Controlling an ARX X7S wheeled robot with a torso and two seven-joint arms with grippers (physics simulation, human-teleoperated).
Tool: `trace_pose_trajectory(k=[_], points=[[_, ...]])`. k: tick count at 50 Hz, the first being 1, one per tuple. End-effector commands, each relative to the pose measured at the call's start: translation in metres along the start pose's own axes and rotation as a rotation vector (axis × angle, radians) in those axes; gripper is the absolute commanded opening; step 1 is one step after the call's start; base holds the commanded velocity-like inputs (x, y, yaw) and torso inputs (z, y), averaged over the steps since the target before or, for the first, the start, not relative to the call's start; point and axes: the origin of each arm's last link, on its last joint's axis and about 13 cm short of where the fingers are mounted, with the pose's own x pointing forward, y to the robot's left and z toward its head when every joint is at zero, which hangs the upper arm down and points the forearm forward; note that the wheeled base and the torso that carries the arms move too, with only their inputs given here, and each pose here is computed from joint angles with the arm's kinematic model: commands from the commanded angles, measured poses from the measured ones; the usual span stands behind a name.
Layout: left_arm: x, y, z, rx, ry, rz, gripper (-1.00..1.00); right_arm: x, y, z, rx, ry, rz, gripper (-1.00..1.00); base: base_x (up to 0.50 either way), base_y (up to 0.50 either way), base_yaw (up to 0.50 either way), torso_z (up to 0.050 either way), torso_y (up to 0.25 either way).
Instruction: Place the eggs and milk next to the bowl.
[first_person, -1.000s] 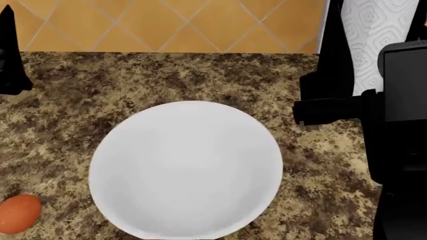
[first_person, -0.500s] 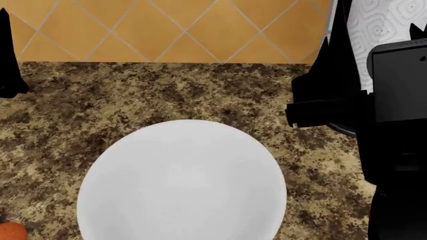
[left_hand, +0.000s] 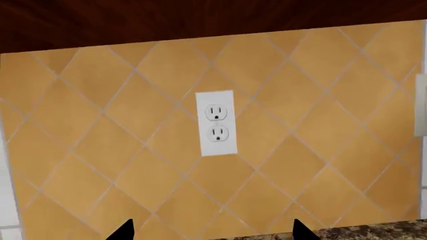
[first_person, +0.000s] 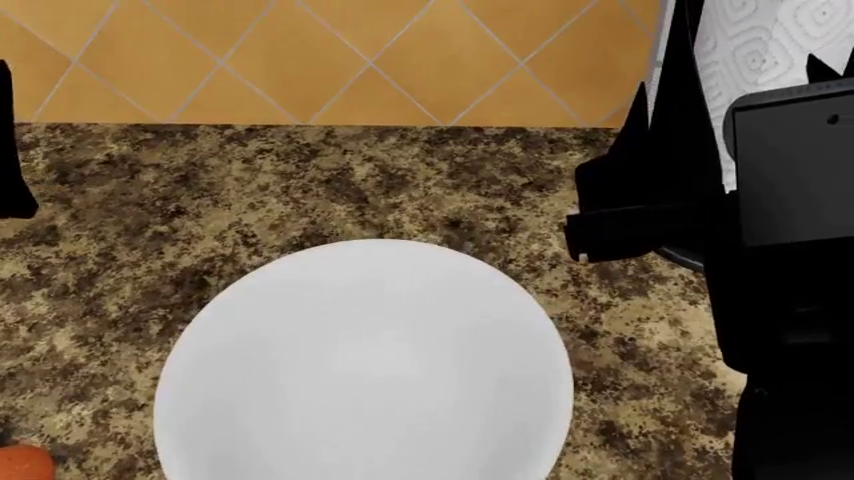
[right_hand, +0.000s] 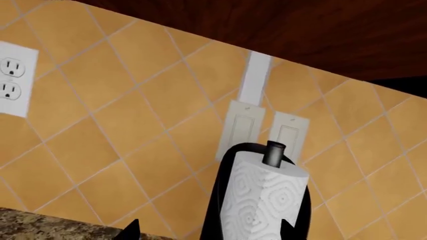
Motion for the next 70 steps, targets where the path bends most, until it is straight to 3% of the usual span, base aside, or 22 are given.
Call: trace_pose_trajectory(k=[1,24,38,70], points=[[-0.014,0.010,0.007,0.038,0.167,-0.015,1.00,0.000,-0.001,-0.001,0.002,0.006,0.007,1.00,0.00,0.00,0.00,0.000,0.000],[-0.057,0.024,0.018,0.043,0.376,-0.091,1.00,0.000,0.002,-0.007,0.005,0.023,0.031,1.00,0.00,0.00,0.00,0.000,0.000],[-0.075,0.037,0.015,0.019,0.464,-0.210,1.00,-0.003,0.002,-0.004,-0.002,0.025,0.036,1.00,0.00,0.00,0.00,0.000,0.000],[-0.111,0.044,-0.004,0.052,0.524,-0.405,1.00,-0.004,0.004,-0.002,-0.004,0.027,0.054,1.00,0.00,0.00,0.00,0.000,0.000]])
